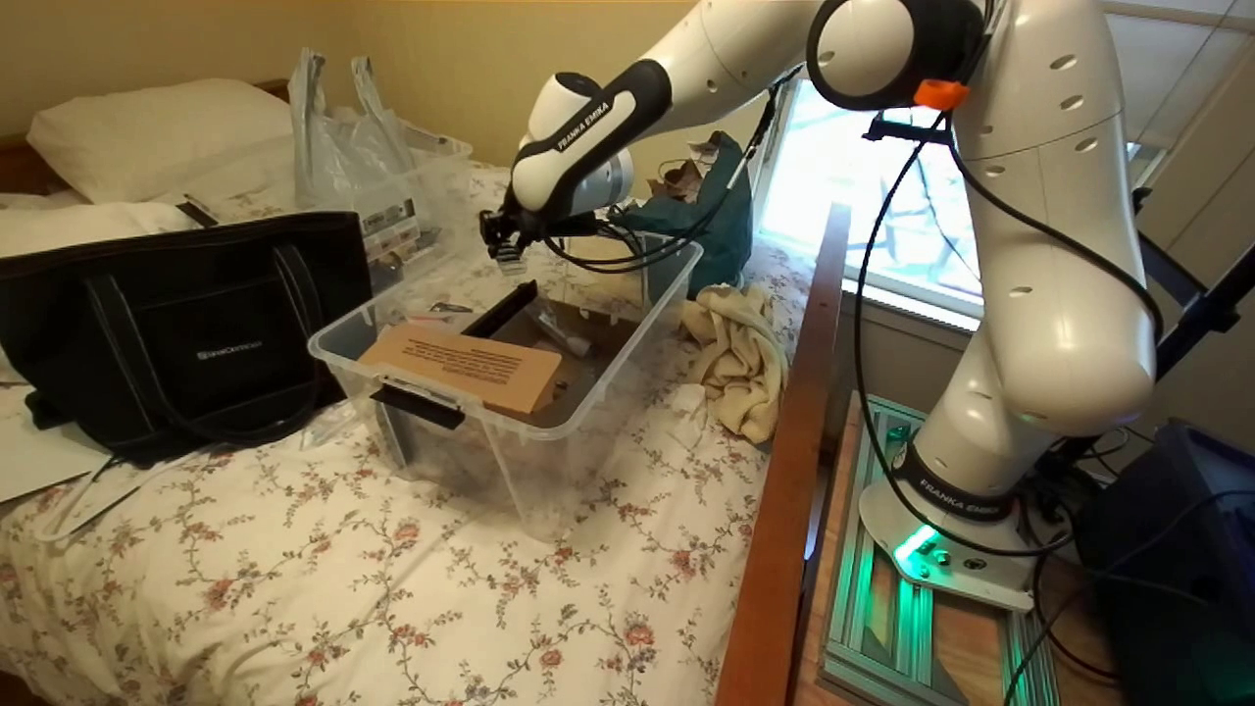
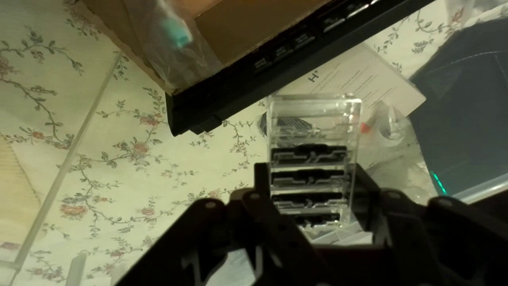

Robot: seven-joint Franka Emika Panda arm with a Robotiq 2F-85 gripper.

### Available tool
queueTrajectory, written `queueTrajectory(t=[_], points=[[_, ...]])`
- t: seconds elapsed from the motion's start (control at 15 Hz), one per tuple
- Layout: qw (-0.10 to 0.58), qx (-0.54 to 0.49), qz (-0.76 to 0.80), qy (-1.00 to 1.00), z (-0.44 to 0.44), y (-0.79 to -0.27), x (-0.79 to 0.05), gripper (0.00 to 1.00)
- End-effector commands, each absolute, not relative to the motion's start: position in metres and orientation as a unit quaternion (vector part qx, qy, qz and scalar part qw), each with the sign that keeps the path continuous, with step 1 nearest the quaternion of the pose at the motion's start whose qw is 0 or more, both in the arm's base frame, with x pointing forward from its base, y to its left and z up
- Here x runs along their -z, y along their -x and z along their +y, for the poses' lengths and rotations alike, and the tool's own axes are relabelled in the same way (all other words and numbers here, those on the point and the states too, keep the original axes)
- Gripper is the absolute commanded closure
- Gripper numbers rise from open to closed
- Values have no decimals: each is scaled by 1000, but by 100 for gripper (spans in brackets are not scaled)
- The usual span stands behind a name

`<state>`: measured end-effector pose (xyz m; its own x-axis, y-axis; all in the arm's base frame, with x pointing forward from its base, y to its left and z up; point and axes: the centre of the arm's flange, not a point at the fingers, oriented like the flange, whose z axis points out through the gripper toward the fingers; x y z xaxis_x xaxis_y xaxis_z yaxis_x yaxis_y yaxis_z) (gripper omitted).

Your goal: Take an item out of the container

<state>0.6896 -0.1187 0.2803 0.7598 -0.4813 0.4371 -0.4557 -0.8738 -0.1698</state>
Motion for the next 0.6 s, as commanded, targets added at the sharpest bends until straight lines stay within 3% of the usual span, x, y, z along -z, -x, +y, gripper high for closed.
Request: queueTrajectory(t=[0.0, 0.53], points=[[10, 239, 238, 941, -113, -688, -297, 74], [16, 257, 224, 940, -117, -686, -323, 74]])
